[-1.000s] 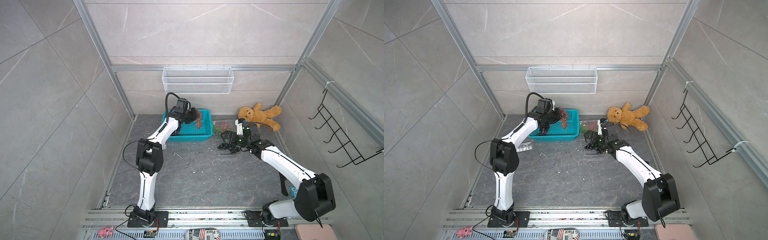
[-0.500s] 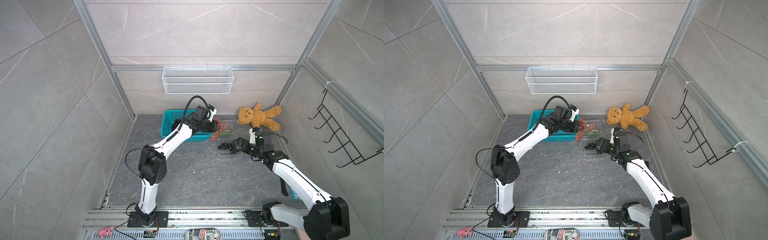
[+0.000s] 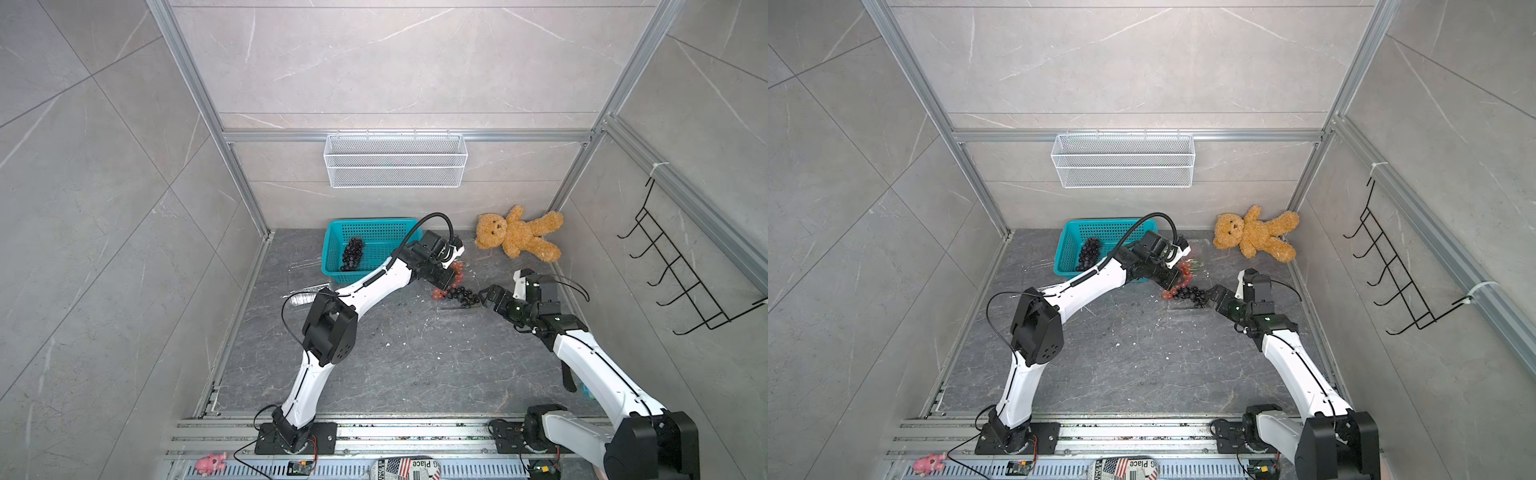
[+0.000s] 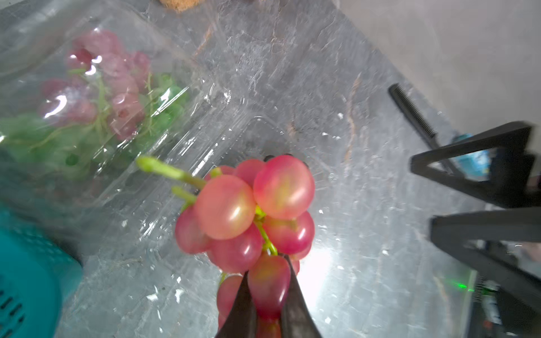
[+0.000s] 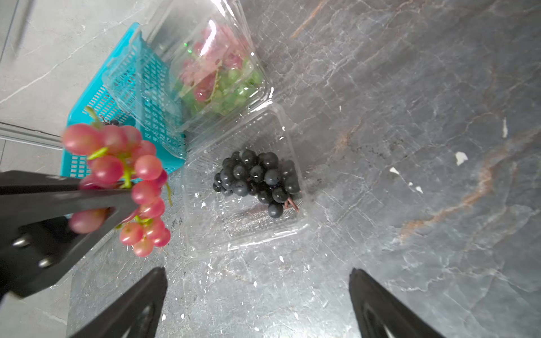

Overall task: Pack grapes into containers
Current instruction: Place the grape into the packing box.

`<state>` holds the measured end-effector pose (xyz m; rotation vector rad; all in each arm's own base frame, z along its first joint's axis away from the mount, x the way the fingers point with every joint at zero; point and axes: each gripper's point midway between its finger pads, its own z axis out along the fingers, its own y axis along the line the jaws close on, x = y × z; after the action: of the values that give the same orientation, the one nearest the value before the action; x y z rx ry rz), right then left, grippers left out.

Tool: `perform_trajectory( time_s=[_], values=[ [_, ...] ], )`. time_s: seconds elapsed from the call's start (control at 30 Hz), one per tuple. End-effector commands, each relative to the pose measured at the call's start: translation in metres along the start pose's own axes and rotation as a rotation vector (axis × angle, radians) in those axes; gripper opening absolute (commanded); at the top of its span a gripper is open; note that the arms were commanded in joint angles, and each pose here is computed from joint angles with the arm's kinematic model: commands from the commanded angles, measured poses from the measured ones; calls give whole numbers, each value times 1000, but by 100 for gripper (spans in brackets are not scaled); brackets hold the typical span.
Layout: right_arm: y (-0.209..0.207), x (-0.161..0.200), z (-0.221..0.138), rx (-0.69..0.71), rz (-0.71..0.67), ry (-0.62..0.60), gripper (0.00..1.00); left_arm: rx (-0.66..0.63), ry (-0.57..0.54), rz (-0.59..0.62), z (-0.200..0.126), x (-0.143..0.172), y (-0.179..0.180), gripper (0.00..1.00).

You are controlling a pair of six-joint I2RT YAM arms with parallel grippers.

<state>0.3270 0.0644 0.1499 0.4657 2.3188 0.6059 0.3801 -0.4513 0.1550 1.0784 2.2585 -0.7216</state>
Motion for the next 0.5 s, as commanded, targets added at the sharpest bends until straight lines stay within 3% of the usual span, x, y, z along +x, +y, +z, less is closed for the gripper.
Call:
perform_trajectory(
  time_s=[0.0,0.47],
  values=[
    [-2,2,1,-18,17,3,99,-38,-29,135,0,-18,0,9],
    [-15,0,11,-15,50,18,99,-38,60,279,46,7,-14,14]
  ],
)
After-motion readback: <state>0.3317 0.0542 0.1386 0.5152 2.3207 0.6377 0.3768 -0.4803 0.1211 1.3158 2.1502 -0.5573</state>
